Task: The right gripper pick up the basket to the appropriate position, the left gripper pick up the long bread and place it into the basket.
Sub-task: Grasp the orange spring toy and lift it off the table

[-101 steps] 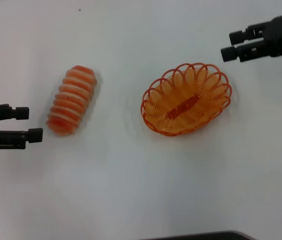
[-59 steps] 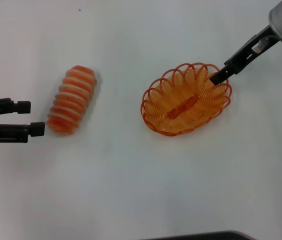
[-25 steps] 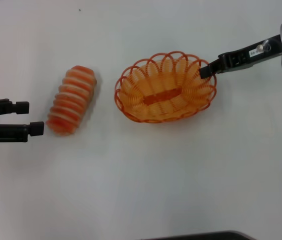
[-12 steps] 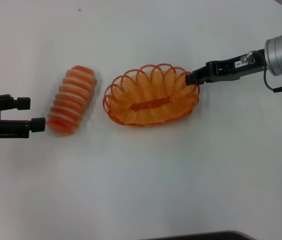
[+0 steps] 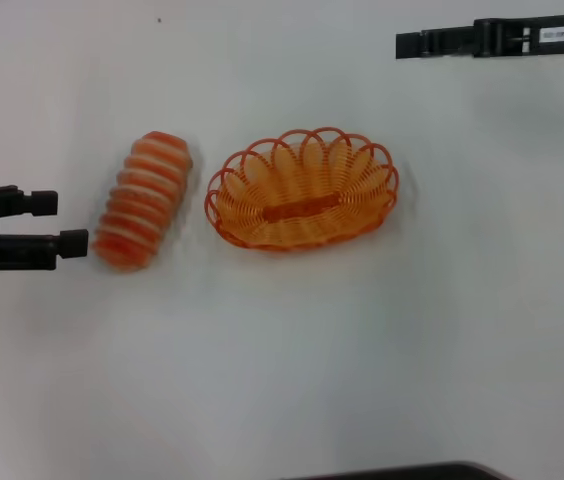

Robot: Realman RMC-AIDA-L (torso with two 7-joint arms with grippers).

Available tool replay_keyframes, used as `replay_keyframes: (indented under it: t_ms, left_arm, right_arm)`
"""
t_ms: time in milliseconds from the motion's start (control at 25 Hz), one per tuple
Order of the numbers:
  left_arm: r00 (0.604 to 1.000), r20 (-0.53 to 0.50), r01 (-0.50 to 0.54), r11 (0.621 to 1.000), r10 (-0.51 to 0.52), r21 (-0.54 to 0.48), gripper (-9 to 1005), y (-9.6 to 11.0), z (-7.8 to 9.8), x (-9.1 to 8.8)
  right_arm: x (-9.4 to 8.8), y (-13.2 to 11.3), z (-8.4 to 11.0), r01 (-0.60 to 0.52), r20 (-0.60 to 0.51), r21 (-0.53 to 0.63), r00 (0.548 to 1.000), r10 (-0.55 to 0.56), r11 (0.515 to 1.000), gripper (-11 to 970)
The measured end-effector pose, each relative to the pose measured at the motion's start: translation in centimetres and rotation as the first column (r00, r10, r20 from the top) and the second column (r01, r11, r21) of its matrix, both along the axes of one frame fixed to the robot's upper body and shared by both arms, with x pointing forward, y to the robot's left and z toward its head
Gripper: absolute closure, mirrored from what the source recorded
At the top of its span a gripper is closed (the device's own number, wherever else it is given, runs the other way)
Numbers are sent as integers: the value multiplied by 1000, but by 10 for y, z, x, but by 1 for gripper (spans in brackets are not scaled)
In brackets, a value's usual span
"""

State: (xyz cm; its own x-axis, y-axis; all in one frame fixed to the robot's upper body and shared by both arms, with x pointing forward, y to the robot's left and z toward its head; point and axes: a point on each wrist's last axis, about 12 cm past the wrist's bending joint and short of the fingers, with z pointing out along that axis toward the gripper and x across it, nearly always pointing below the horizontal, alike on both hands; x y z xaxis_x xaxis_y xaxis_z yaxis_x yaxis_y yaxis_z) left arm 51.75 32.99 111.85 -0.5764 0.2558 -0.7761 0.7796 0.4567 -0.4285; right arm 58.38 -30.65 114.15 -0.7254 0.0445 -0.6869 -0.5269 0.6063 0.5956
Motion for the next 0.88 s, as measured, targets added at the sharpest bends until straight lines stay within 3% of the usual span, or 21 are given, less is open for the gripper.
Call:
replay_keyframes:
  t_ms: [80, 160, 240, 440, 600, 720, 880]
  left_arm:
    - [1000, -15, -20, 1000, 20, -1, 97, 0, 1, 1]
    - [999, -25, -34, 999, 34, 1, 97, 1, 1, 3]
    - [998, -39, -57, 998, 57, 6, 97, -1, 4, 6]
    - [989, -95, -111, 993, 115, 44, 97, -7, 12, 17]
    - [979, -147, -122, 985, 140, 125, 96, -24, 20, 29]
    - [976, -143, -130, 968, 163, 214, 96, -53, 33, 44]
    - [972, -127, -145, 925, 200, 350, 96, -92, 34, 62]
  right_arm:
    - [-14, 0, 14, -146, 162, -14, 976, 147, 989, 353]
    - [-28, 1, 21, -269, 292, -57, 916, 273, 962, 304]
    - [-39, -1, 23, -331, 352, -133, 866, 356, 934, 264]
    - [-45, -3, 8, -410, 228, -262, 853, 469, 873, 187]
    - [-45, 2, -3, -433, 148, -309, 857, 493, 847, 125]
    - [-42, 5, -6, -417, 154, -315, 864, 479, 853, 114]
    - [-37, 8, -6, -391, 156, -323, 876, 456, 862, 120]
